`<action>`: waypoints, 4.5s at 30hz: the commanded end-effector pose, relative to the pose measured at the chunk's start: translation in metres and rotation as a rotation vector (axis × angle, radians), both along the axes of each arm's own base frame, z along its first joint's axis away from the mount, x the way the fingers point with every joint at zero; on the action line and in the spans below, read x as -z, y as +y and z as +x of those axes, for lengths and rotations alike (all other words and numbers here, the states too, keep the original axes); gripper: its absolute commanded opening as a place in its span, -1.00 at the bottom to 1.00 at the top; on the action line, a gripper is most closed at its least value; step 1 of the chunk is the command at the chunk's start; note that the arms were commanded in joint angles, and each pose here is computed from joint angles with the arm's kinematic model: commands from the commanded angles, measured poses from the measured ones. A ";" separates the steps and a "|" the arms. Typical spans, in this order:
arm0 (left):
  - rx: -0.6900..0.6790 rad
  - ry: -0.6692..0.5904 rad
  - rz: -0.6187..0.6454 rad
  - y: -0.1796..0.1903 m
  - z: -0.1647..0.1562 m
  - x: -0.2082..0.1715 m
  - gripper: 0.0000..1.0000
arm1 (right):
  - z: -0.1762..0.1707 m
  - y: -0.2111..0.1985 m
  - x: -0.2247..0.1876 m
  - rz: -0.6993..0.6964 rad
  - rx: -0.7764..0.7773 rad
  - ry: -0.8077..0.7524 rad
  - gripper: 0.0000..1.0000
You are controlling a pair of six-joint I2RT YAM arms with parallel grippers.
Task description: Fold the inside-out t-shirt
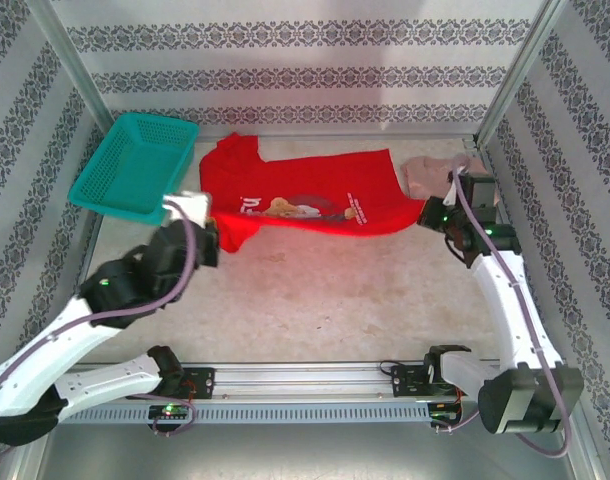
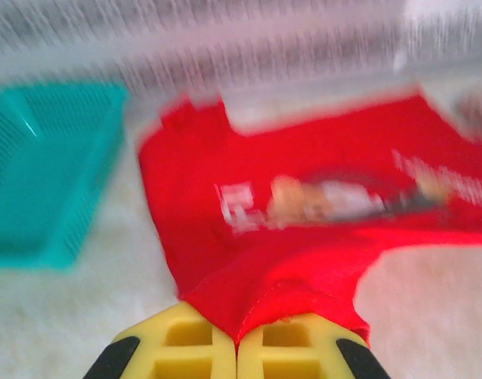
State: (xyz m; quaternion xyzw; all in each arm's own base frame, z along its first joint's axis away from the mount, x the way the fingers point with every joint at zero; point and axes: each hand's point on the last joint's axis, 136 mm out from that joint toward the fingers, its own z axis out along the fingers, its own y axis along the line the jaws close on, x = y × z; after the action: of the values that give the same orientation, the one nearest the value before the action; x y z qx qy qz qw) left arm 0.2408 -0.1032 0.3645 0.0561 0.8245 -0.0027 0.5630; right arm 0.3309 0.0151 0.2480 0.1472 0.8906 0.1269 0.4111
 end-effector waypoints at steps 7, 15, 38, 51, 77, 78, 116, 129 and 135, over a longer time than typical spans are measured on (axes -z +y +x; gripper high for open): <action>0.001 -0.450 0.079 0.064 -0.043 -0.223 -1.00 | -0.079 -0.004 -0.199 -0.054 0.022 -0.442 -1.00; -0.009 -0.577 0.158 0.072 -0.050 -0.294 -1.00 | -0.157 0.002 -0.295 -0.062 -0.016 -0.668 -1.00; -0.088 0.255 0.119 0.075 0.422 0.140 -0.60 | 0.274 0.035 0.051 -0.149 -0.039 -0.096 -0.79; -0.099 0.329 -0.161 0.048 0.387 0.120 0.83 | 0.173 0.084 0.095 -0.134 -0.219 0.183 0.08; 0.206 1.140 0.011 -0.063 -0.105 0.301 0.66 | 0.020 0.004 0.222 0.069 0.003 0.621 0.02; 0.182 1.146 0.029 -0.057 -0.109 0.305 0.66 | 0.021 0.004 0.222 0.074 0.000 0.619 0.00; 0.225 1.223 0.015 -0.070 -0.134 0.300 0.11 | 0.025 -0.023 0.159 -0.136 0.028 0.511 -0.42; 0.217 1.053 -0.226 -0.069 -0.115 0.271 0.41 | -0.108 0.241 0.139 0.239 -0.725 0.447 -0.03; 0.084 0.981 -0.524 -0.047 -0.075 0.266 0.43 | -0.151 0.323 0.162 0.175 -0.839 0.493 -0.04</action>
State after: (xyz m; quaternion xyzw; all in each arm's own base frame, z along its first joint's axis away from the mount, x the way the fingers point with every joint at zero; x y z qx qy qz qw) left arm 0.1525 -0.1486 0.0963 -0.0228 0.9709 -0.2158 0.1015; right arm 0.1745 0.3103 0.0837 -0.1876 0.9300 0.3067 0.0765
